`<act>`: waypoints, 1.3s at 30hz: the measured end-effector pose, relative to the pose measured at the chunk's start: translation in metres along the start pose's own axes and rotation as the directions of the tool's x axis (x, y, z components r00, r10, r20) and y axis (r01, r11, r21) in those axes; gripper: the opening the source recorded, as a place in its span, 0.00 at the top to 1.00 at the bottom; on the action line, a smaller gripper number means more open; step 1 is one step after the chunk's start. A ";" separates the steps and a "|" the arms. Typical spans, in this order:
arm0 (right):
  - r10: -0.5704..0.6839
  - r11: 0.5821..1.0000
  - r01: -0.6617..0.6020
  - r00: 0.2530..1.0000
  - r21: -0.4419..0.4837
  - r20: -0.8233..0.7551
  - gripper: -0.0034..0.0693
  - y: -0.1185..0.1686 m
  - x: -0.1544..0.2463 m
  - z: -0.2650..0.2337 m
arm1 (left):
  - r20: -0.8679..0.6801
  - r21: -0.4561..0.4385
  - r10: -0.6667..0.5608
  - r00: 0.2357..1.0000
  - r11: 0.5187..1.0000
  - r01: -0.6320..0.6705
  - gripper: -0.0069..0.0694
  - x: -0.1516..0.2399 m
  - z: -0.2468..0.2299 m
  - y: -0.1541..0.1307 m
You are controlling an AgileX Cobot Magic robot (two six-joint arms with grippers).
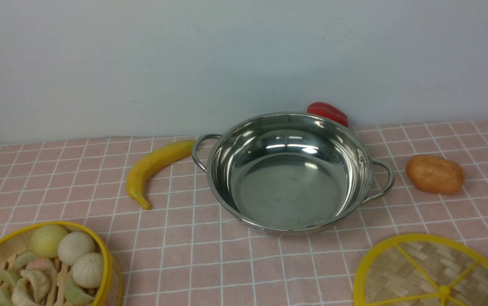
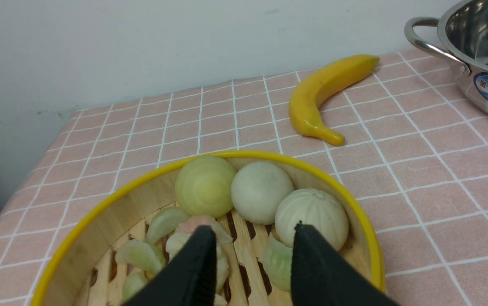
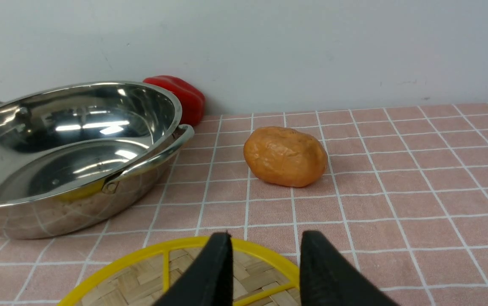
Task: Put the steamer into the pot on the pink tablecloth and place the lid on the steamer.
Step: 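Grasp the rim of the steamer basket holding the buns with the left gripper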
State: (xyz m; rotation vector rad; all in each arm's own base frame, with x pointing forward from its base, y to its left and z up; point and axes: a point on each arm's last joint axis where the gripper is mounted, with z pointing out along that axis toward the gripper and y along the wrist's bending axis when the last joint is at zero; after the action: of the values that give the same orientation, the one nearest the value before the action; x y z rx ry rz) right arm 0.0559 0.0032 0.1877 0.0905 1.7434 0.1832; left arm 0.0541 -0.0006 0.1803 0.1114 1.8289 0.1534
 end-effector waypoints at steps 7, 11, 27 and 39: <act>0.000 1.000 0.000 1.000 0.000 0.000 0.62 0.000 0.000 0.000 | 0.012 0.014 -0.066 0.998 0.998 0.066 0.59 -0.001 0.000 -0.001; 0.000 1.000 0.000 1.000 0.000 0.000 0.62 0.000 0.000 0.000 | 0.034 0.076 -0.298 0.954 0.953 0.295 0.59 -0.005 0.000 -0.006; 0.000 1.000 0.000 1.000 0.000 0.000 0.62 0.000 0.000 0.000 | 0.203 0.248 -0.619 0.758 0.782 0.572 0.59 -0.055 -0.019 -0.003; 0.000 1.000 0.000 1.000 0.000 0.000 0.62 0.000 0.000 0.000 | -0.447 0.332 0.131 0.885 0.943 0.029 0.59 -0.130 -0.033 0.004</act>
State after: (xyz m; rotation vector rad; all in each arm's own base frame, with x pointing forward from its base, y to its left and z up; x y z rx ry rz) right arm 0.0559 0.0032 0.1877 0.0905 1.7434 0.1832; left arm 0.0556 -0.0183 0.3133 0.3898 2.3239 -0.1047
